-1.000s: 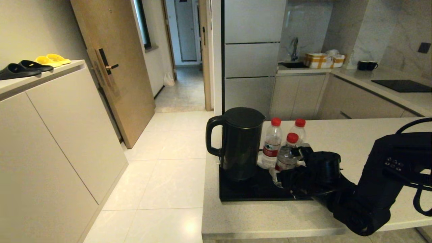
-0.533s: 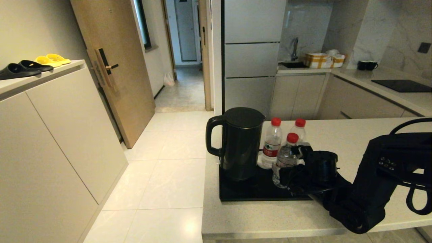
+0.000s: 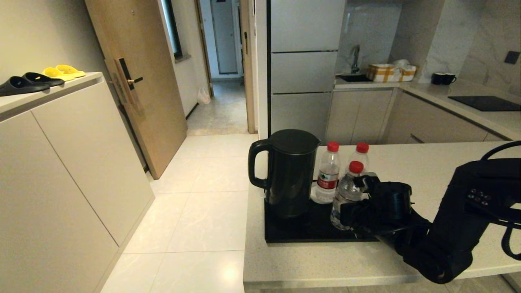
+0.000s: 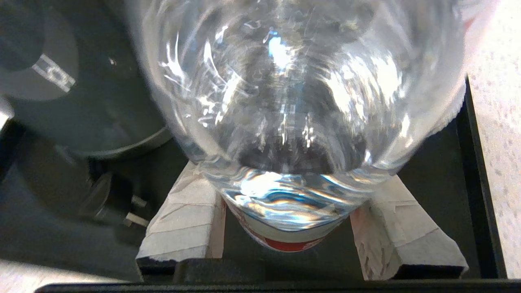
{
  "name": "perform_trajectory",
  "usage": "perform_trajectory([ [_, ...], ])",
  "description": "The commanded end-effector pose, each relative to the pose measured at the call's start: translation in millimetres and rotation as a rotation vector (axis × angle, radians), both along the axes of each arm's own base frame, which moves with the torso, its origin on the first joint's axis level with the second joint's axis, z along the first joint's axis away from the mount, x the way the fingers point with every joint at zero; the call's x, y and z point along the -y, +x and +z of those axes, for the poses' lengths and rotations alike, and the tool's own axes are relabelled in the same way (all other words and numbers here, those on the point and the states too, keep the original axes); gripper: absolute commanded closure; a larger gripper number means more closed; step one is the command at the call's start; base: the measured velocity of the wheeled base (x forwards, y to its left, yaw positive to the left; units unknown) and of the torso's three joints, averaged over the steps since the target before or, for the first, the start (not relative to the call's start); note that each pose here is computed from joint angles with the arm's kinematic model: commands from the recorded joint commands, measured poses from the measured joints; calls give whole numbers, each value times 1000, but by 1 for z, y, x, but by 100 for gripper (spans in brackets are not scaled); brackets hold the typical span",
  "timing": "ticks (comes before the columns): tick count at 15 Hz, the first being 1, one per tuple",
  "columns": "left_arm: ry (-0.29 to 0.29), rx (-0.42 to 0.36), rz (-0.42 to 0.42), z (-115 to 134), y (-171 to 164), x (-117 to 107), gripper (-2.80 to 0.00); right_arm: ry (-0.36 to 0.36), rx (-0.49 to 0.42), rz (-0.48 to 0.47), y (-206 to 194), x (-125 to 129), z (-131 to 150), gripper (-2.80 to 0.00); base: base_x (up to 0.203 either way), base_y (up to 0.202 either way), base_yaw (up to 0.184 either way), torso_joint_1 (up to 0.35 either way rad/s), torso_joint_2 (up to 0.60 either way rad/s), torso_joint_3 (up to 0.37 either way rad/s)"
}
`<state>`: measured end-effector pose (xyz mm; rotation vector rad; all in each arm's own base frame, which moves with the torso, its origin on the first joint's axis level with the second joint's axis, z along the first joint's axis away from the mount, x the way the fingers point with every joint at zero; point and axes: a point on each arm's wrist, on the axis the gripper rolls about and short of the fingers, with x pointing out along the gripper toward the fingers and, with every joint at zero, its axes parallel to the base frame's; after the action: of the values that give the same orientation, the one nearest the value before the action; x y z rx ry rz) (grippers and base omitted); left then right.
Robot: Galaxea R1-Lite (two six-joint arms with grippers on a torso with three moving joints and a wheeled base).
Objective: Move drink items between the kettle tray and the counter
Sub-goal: Pick up the bottled water, then place it on the right
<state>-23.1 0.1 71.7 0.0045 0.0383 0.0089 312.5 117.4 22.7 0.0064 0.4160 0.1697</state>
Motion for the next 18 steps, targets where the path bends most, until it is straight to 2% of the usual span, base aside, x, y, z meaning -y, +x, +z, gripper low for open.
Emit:
perform_trajectory([
  [1,0,-2,0,0,0,0,0,37,79,-1,-13,5,39,0,0,0,0,0,0,0],
  [4,0,-2,0,0,0,0,0,66,126,-4,-40,16,94,0,0,0,0,0,0,0],
  [6,0,-2,1,0,0,0,0,73,127,-24,-64,30,134,0,0,0,0,0,0,0],
  [7,0,-2,2,0,0,0,0,75,98,-51,-78,39,150,0,0,0,0,0,0,0],
  [8,0,-2,0,0,0,0,0,70,37,-103,-89,49,158,0,0,0,0,0,0,0],
  [9,0,-2,2,0,0,0,0,67,-9,-216,-93,64,165,0,0,0,0,0,0,0],
  [10,0,-2,2,0,0,0,0,69,-16,-341,-90,80,168,0,0,0,0,0,0,0],
  [12,0,-2,0,0,0,0,0,59,-55,-549,-80,114,157,0,0,0,0,0,0,0],
  [13,0,-2,-1,0,0,0,0,43,-103,-613,-80,128,145,0,0,0,0,0,0,0],
  [14,0,-2,0,0,0,0,0,20,-167,-628,-85,136,129,0,0,0,0,0,0,0],
  [16,0,-2,0,0,0,0,0,13,-246,-570,-99,138,102,0,0,0,0,0,0,0],
  [18,0,-2,0,0,0,0,0,15,-235,-527,-95,138,79,0,0,0,0,0,0,0],
])
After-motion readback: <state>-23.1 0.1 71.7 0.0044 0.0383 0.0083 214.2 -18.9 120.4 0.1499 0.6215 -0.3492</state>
